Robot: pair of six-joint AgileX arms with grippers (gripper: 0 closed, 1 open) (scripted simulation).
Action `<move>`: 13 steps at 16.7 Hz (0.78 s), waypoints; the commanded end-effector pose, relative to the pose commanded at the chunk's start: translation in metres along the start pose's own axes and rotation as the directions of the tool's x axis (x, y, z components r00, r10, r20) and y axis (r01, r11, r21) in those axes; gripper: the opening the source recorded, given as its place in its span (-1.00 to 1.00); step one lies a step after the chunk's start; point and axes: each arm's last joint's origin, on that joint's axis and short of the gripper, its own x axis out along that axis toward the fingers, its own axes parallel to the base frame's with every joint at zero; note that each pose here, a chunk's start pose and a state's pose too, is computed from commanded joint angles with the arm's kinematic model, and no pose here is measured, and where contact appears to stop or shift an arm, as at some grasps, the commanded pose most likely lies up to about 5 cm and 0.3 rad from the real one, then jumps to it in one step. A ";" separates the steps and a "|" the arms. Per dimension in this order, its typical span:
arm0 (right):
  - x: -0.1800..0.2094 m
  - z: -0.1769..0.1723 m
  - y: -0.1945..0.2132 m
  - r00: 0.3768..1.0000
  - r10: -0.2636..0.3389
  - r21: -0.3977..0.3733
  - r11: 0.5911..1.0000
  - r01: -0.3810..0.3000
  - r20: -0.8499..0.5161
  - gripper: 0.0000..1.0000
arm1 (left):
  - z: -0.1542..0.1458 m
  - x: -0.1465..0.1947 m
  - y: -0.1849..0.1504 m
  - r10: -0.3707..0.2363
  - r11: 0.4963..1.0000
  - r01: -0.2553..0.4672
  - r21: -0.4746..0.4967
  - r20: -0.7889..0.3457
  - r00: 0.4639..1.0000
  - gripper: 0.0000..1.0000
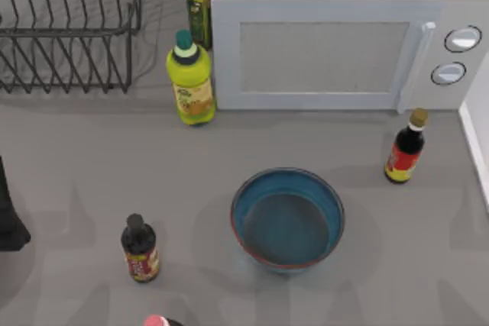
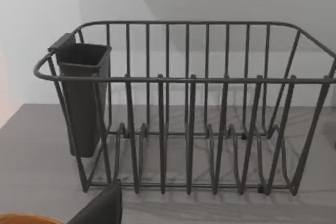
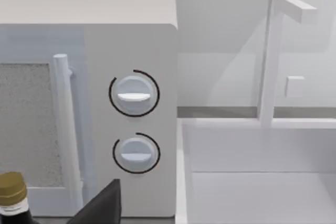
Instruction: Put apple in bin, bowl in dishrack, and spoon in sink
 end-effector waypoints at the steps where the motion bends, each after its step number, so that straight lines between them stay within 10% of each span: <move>1: 0.000 0.000 0.000 1.000 0.000 0.000 1.000 0.000 0.000 1.00 | 0.000 0.000 0.000 0.000 1.000 0.000 0.000 0.000 1.000 1.00; 13: 0.000 0.000 0.000 1.000 0.000 0.000 1.000 0.000 0.000 1.00 | 0.063 0.009 -0.015 -0.135 0.986 0.112 -0.121 -0.196 0.971 1.00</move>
